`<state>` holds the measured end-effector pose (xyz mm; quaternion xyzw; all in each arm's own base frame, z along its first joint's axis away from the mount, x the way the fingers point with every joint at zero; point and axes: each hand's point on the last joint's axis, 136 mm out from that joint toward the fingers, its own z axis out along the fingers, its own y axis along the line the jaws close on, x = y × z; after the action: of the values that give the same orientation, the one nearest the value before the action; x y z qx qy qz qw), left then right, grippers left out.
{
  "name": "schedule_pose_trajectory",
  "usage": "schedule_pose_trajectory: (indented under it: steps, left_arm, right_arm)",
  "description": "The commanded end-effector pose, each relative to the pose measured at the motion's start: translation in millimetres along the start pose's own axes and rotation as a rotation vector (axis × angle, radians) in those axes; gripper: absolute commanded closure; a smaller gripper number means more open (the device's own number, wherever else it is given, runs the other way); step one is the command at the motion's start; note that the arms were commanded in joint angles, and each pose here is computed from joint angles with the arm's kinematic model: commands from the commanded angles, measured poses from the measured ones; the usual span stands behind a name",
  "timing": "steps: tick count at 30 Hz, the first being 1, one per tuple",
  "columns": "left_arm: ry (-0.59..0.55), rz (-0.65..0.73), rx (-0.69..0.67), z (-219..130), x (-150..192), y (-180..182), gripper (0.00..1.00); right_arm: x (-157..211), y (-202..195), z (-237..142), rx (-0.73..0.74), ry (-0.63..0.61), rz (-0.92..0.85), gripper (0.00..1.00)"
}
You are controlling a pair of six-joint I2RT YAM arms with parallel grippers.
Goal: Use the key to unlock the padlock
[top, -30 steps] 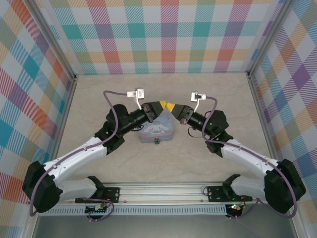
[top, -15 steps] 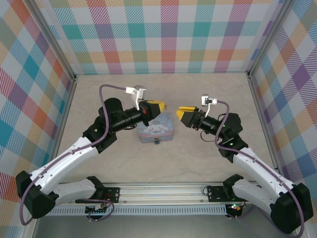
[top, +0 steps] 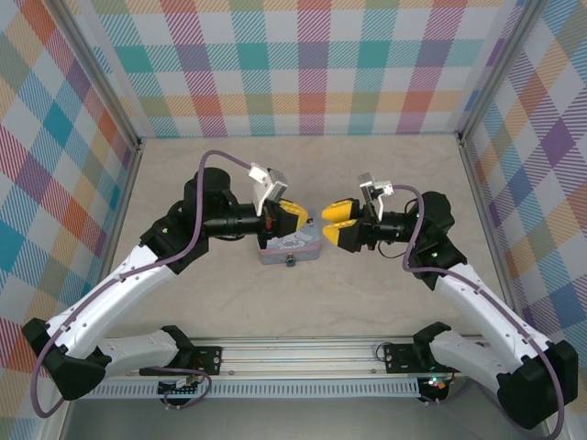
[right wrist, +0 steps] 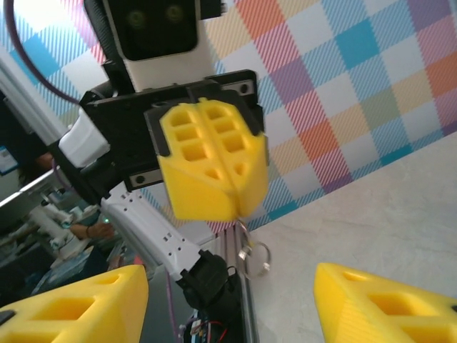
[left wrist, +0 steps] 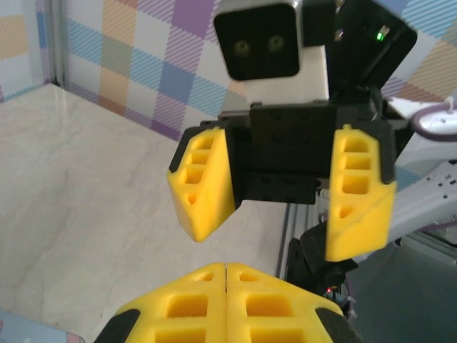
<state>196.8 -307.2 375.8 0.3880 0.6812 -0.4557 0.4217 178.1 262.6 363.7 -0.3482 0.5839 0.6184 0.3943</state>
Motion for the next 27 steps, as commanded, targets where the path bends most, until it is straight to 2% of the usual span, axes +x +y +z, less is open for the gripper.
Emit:
schedule_pose_trajectory:
  steps: [1, 12, 27]
  left_arm:
    - [0.004, 0.040, 0.029, -4, -6, -8, 1.00]
    - [0.009, 0.038, 0.037, -1, -6, -7, 1.00]
    - [0.022, 0.038, 0.007, 0, -3, -1, 1.00]
  right_arm:
    - [-2, 10, 6, -0.055, 0.036, -0.050, 0.39]
    - [-1, 4, 19, -0.077, 0.066, -0.038, 0.47]
    - [11, 7, 24, -0.105, 0.109, -0.019, 0.70]
